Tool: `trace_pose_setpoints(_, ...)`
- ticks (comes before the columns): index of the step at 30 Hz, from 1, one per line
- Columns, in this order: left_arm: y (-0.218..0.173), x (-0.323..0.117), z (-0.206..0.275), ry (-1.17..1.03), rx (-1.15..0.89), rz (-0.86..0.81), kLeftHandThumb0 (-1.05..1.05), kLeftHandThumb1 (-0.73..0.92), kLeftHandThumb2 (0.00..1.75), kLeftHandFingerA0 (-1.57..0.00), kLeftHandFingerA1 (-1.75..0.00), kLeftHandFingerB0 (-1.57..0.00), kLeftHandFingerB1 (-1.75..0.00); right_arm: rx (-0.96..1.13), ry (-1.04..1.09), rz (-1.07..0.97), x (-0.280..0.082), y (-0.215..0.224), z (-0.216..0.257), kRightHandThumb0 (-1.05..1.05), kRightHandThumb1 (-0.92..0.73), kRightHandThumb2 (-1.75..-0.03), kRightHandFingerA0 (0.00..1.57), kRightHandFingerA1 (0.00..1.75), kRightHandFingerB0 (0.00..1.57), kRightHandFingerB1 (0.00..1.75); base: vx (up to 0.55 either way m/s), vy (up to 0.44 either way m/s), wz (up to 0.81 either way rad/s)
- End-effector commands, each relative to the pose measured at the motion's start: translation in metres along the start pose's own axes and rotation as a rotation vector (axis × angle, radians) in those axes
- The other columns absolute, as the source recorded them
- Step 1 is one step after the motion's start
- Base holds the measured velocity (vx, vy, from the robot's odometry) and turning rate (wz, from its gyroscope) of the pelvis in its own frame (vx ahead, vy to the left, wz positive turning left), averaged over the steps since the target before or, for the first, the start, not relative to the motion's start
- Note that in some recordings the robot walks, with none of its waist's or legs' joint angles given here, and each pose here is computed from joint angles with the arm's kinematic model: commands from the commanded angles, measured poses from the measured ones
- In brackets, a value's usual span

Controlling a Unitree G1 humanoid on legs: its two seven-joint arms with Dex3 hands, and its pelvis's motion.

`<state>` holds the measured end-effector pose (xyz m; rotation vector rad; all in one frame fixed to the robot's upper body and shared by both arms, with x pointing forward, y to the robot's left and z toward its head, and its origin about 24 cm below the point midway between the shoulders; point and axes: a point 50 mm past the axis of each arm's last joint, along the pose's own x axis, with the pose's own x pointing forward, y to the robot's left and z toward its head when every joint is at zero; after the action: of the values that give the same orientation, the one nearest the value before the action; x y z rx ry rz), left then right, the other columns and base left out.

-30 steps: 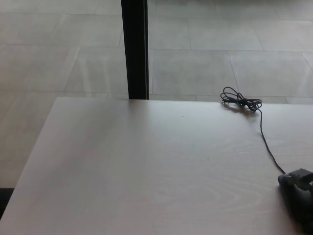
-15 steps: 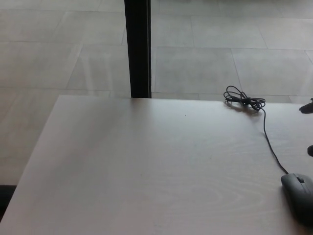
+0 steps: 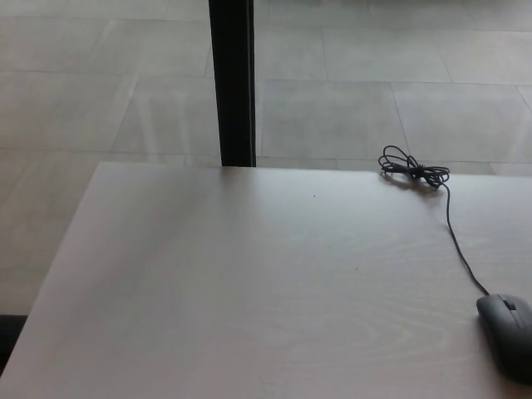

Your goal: The robot uses its right fingers to click on the left button of the black mouse placed on the table.

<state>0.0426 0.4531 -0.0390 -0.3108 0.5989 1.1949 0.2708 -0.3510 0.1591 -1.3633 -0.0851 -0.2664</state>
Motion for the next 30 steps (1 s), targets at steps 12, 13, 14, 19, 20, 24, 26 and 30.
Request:
trace_pose_setpoints(12, 0.001, 0.000, -0.001, -0.013, -0.020, 0.011, -1.02, 0.92, 0.88, -0.65, -0.95, -0.26, -0.40, 0.872, 0.833, -0.432, -0.093, 0.056, -0.103, -0.69, -0.74, -0.65, 0.81, 0.51, 0.53, 0.41, 0.00, 0.000, 0.00)
trace_pose_setpoints(13, 0.001, -0.001, -0.002, -0.011, -0.017, 0.005, -1.03, 0.92, 0.90, -0.69, -0.99, -0.28, -0.41, 0.907, 0.878, -0.453, -0.098, 0.061, -0.106, -0.67, -0.78, -0.64, 0.81, 0.49, 0.65, 0.45, 0.00, 0.000, 0.00)
trace_pose_setpoints(14, 0.001, -0.001, -0.003, -0.011, -0.013, 0.007, -1.03, 0.91, 0.89, -0.68, -0.88, -0.29, -0.41, 0.942, 0.913, -0.481, -0.101, 0.066, -0.108, -0.69, -0.67, -1.04, 0.76, 0.66, 0.55, 0.57, 0.00, 0.000, 0.00)
trace_pose_setpoints(19, 0.001, -0.001, -0.003, -0.010, -0.034, 0.008, -0.94, 0.87, 1.26, -0.54, -0.80, -0.26, -0.50, 1.080, 1.052, -0.584, -0.114, 0.088, -0.111, -0.65, -0.81, -0.64, 0.76, 0.49, 0.79, 0.65, 0.00, 0.000, 0.00)
trace_pose_setpoints(20, 0.001, -0.001, -0.002, -0.011, -0.009, 0.010, -0.99, 0.92, 0.92, -0.64, -0.84, -0.29, -0.43, 1.099, 1.079, -0.584, -0.118, 0.094, -0.112, -0.62, -0.83, -0.66, 0.74, 0.49, 0.63, 0.46, 0.00, 0.000, 0.00)
trace_pose_setpoints(24, 0.002, -0.001, -0.003, -0.014, -0.018, 0.018, -1.02, 0.91, 0.90, -0.69, -0.80, -0.31, -0.42, 1.198, 1.123, -0.604, -0.128, 0.106, -0.113, -0.59, -0.65, -1.04, 0.64, 0.66, 0.29, 0.48, 0.00, 0.000, 0.00)
trace_pose_setpoints(26, 0.001, -0.001, -0.002, -0.016, -0.017, 0.014, -0.94, 0.85, 1.25, -0.60, -0.78, -0.28, -0.50, 1.209, 1.135, -0.611, -0.130, 0.110, -0.112, -0.64, -0.71, -1.06, 0.62, 0.62, 0.55, 0.58, 0.00, 0.000, 0.00)
trace_pose_setpoints(30, -0.001, 0.000, 0.000, -0.016, -0.017, 0.014, -1.00, 0.92, 0.88, -0.51, -0.70, -0.29, -0.43, 1.190, 1.146, -0.548, -0.135, 0.124, -0.106, -0.64, -0.81, -0.64, 0.64, 0.47, 0.71, 0.57, 0.00, 0.000, 0.00)
